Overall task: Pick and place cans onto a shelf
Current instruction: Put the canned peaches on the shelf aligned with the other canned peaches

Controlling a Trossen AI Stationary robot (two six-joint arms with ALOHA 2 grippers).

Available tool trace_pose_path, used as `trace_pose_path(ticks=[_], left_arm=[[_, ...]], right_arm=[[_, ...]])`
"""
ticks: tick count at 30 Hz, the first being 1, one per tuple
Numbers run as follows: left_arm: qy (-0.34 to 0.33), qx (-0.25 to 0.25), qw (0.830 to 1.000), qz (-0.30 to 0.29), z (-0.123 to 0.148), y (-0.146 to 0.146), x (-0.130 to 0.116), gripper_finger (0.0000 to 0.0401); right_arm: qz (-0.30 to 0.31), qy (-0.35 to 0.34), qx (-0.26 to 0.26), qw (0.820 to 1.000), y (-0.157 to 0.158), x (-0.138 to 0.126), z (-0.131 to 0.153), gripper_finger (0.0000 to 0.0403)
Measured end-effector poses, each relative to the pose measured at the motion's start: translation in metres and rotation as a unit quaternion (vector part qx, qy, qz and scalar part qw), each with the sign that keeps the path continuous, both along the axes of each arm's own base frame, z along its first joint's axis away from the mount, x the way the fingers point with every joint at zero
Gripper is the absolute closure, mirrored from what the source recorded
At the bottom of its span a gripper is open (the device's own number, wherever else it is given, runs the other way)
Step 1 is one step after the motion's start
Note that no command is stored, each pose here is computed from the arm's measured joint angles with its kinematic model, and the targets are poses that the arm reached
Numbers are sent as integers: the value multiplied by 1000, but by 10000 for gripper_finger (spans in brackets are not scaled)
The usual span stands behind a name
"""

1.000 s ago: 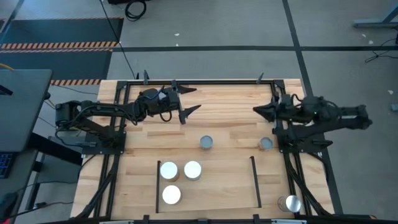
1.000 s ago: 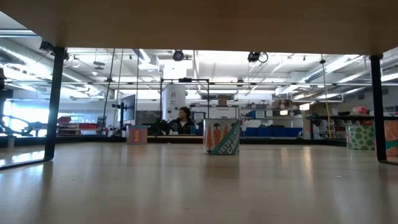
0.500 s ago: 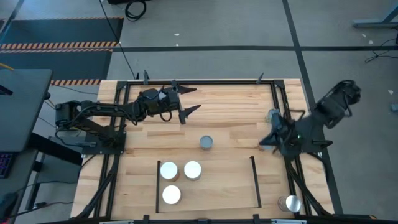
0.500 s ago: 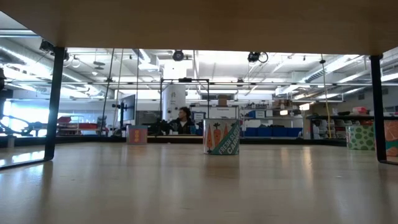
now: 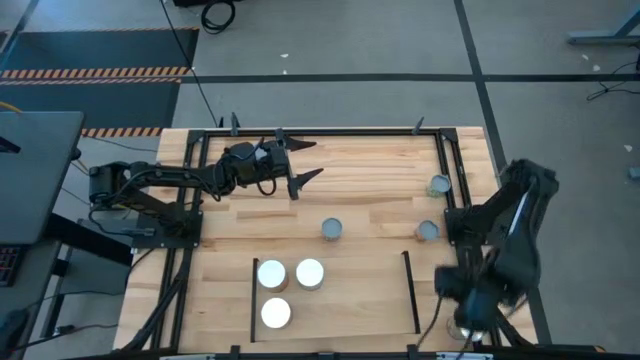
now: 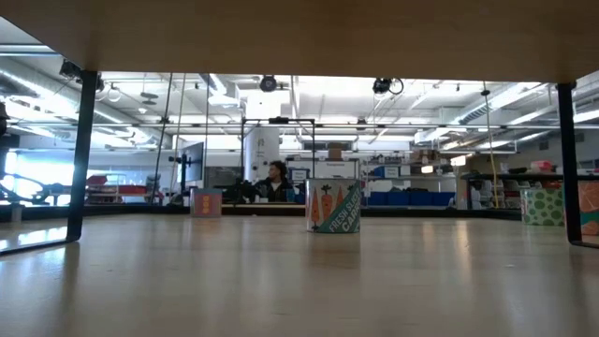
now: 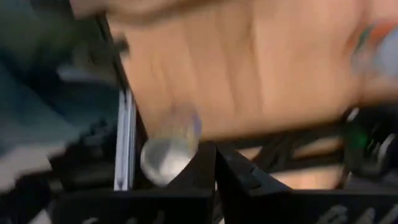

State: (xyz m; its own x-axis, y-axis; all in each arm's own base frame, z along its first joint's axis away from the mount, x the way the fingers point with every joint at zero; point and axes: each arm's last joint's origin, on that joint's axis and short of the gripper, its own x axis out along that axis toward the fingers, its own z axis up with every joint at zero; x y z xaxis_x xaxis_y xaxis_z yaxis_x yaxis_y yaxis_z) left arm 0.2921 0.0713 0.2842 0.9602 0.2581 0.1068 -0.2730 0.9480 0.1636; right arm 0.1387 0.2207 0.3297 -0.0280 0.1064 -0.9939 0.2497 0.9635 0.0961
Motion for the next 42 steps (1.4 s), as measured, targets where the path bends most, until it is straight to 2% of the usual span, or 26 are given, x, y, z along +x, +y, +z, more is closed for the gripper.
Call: trace_pose_path(ticks=[4, 7, 13, 17, 22, 24, 31, 34, 38, 42], left_arm=[[0, 0, 1000, 0, 0, 0, 0, 51], [0, 0, 1000, 0, 0, 0, 0, 51], [0, 0, 1000, 0, 0, 0, 0, 51], [0, 0, 1000, 0, 0, 0, 0, 51], [0, 0, 1000, 0, 0, 0, 0, 51], [1, 0, 1000, 0, 0, 0, 0, 51], [0, 0, 1000, 0, 0, 0, 0, 51], [0, 0, 1000, 0, 0, 0, 0, 51], [0, 0, 1000, 0, 0, 0, 0, 51], [0, 0, 1000, 0, 0, 0, 0, 51]], right_arm=[[13, 82, -9, 997, 29, 3, -29, 348], [6, 112, -20, 994, 41, 5, -44, 305], [31, 115, -20, 993, 61, -3, -60, 183], [28, 145, -24, 989, 64, -6, -75, 100], [46, 163, 5, 985, 67, -11, -94, 18], [60, 166, 16, 984, 67, -13, -100, 8], [80, 164, 15, 983, 58, -27, -107, 10], [96, 160, 46, 981, 63, -28, -114, 5], [97, 155, 38, 982, 62, -29, -117, 4], [100, 110, 18, 989, 61, -26, -118, 4]])
